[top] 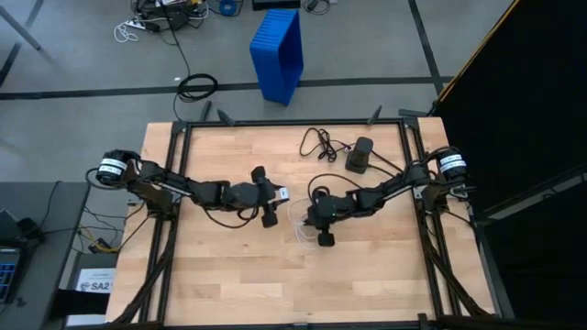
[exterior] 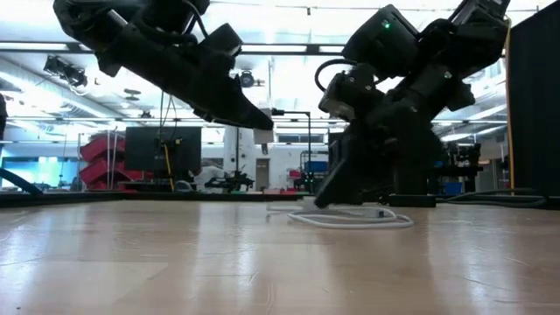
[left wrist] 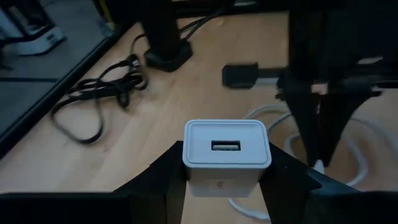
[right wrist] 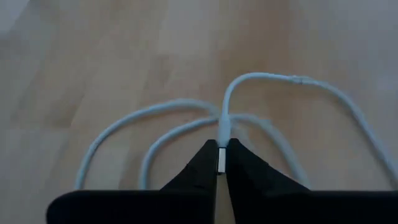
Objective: Insert USB
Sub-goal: Insert the white charger cable into the white charger adapter
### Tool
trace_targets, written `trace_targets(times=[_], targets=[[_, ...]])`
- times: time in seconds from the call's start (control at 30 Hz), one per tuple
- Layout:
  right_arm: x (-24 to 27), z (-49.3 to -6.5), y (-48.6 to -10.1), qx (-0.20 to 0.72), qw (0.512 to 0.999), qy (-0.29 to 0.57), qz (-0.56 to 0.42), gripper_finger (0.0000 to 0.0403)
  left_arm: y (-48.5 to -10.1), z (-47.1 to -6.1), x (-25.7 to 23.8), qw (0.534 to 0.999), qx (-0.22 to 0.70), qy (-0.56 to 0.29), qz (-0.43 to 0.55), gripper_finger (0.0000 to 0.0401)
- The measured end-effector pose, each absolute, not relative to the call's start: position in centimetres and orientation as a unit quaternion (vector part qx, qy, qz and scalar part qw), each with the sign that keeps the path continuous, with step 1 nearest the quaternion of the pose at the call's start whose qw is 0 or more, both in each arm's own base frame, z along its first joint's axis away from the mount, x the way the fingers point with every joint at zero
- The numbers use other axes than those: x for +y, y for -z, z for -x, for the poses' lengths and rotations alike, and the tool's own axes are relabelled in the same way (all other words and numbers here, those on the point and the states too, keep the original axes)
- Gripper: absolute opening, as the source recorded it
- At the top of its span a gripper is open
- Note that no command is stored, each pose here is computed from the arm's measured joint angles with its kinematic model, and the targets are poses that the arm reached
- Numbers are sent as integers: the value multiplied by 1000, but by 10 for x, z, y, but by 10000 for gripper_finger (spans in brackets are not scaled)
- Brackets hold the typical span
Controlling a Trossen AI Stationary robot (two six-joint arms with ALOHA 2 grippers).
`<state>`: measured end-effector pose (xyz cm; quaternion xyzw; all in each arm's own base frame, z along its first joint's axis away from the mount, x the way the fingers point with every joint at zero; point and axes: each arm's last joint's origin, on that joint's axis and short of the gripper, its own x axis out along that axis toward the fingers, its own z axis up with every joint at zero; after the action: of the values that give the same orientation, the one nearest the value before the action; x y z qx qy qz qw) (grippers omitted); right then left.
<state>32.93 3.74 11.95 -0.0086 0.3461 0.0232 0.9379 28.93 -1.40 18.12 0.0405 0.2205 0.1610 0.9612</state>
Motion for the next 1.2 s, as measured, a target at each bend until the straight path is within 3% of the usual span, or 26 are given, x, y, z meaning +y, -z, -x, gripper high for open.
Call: trace_targets(times=[0.17,0.4,0.7,1.0,1.2], targets=[[21,-327,-115,373,927,25,-15,1,-180,-288,-12,940,268,-204,-45,143],[12,-326,-114,385,921,18,-48,7,-184,-290,-15,938,273,-207,-50,143],[3,-339,-134,314,947,45,-45,100,-185,-290,-23,938,277,-190,-83,143],[-4,-365,-175,191,978,70,-47,185,-179,-291,-24,915,282,-252,-139,143],[-11,-369,-182,170,971,161,-40,222,-174,-299,-24,906,275,-270,-175,143]])
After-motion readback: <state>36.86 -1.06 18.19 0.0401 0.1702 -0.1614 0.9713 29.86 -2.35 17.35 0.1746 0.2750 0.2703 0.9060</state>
